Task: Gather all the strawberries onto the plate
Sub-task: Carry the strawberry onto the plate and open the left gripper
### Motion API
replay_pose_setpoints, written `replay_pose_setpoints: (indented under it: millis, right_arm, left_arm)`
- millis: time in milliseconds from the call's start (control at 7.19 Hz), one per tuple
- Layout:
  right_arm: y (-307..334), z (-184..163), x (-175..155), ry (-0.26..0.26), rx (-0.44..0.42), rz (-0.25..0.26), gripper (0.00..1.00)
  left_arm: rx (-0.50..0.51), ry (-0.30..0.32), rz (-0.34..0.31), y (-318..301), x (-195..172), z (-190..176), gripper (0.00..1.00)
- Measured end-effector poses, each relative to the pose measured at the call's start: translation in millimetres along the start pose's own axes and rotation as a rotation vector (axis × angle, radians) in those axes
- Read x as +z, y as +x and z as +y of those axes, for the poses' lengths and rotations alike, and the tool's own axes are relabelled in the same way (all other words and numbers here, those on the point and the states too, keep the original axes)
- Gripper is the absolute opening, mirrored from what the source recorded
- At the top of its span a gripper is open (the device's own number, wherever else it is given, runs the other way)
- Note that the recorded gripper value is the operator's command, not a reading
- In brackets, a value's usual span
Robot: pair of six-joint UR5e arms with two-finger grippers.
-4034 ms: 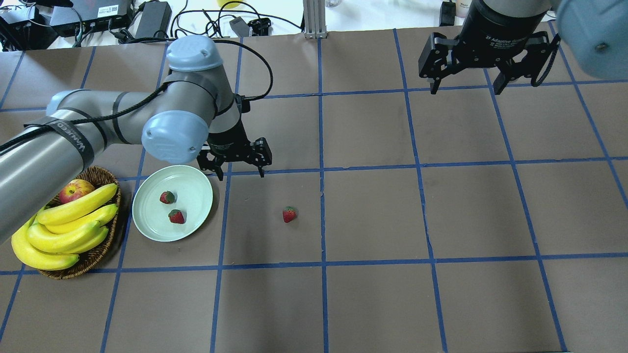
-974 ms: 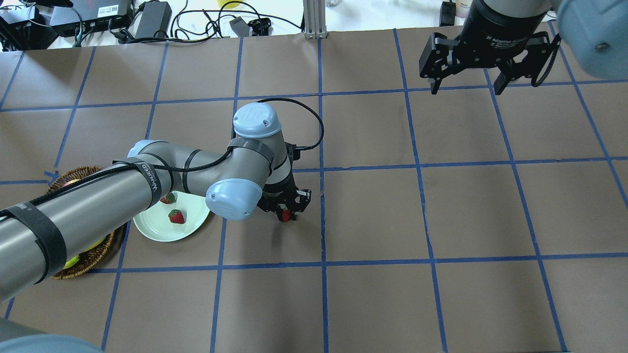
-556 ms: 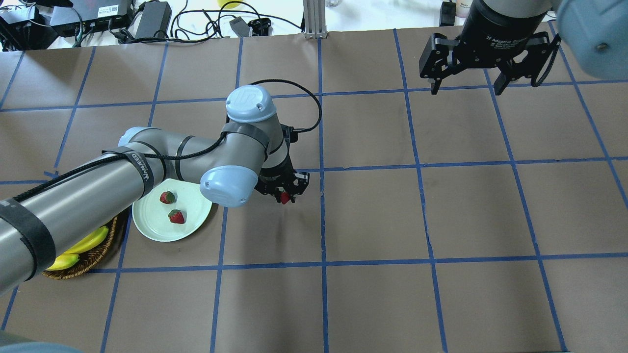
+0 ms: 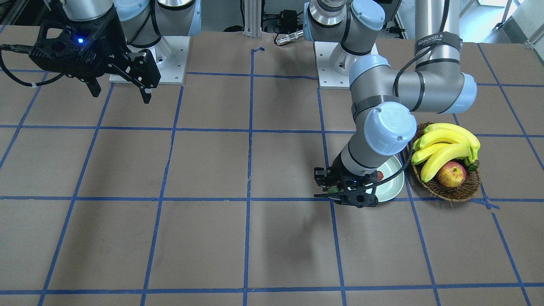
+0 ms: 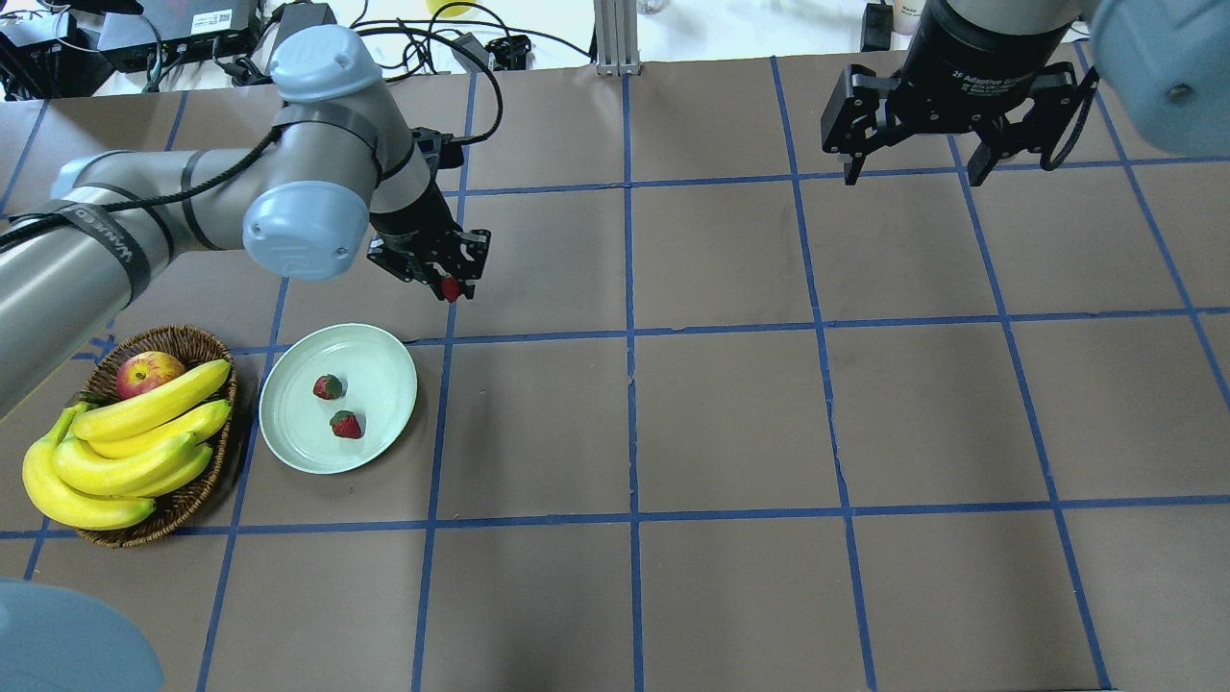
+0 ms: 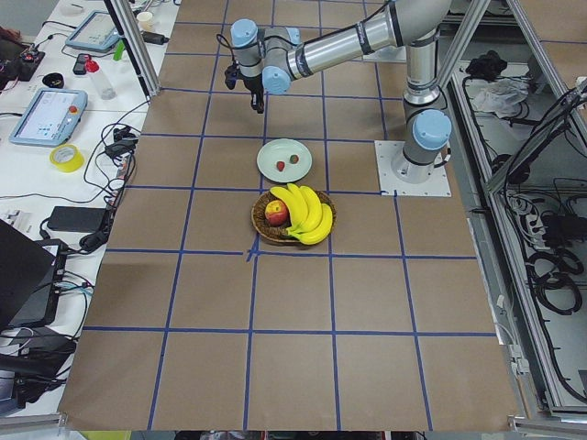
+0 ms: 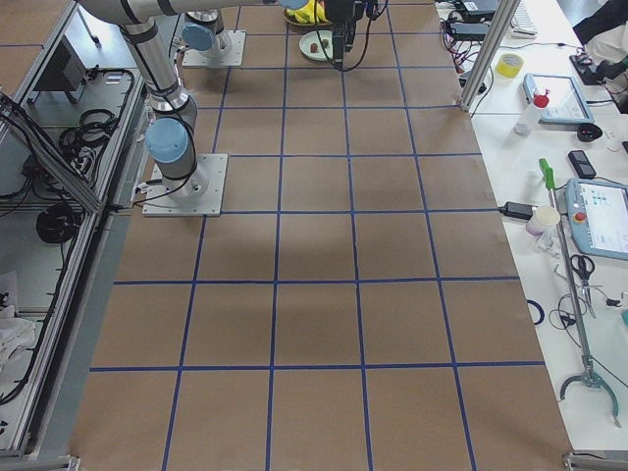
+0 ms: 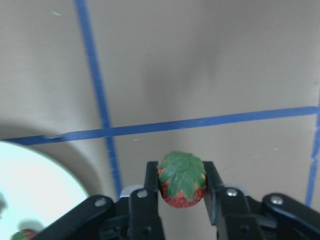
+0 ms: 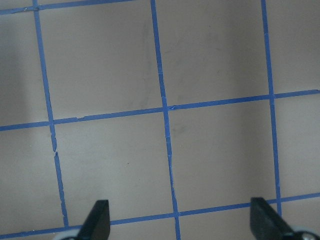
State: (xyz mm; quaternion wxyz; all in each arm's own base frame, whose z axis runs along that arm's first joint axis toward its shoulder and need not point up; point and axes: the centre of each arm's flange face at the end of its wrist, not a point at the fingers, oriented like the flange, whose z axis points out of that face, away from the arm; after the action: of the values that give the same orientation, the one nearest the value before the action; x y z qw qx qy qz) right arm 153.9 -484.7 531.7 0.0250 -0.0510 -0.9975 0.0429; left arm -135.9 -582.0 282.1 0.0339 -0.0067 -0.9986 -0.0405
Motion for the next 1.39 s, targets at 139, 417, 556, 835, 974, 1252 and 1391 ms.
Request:
replay_pose_setpoints:
  millis: [139,417,556,835,974,1252,1391]
  right_arm:
    - [0,0,0,0.0,0.0,0.0,1.0]
    - [0,0,0,0.0,0.0,-0.001,1.0]
    - [0,0,0,0.0,0.0,-0.001,1.0]
    - [-1,0,0,0.0,-0.001,-0.002,1.0]
    - [-1,0,0,0.0,-0.001,-0.002,1.0]
    - [-1,0,0,0.0,-0.001,-0.002,1.0]
    - [-1,0,0,0.0,-0.001,-0.003,1.0]
  left_arm:
    - [-0.037,-0.018,-0.008,-25,0,1,0.0]
    - [-0.047,-0.069,-0.038,-62,15,9,0.0]
    - [-0.041,-0.102,-0.047,-79,27,15,0.0]
    - [-0.04,-0.161,-0.039,-107,52,32,0.0]
    - [-0.042,-0.178,-0.032,-115,59,37,0.99]
    - [-0.043,-0.184,-0.024,-116,61,40,1.0]
    - [-0.041,-0.176,-0.027,-114,55,40,1.0]
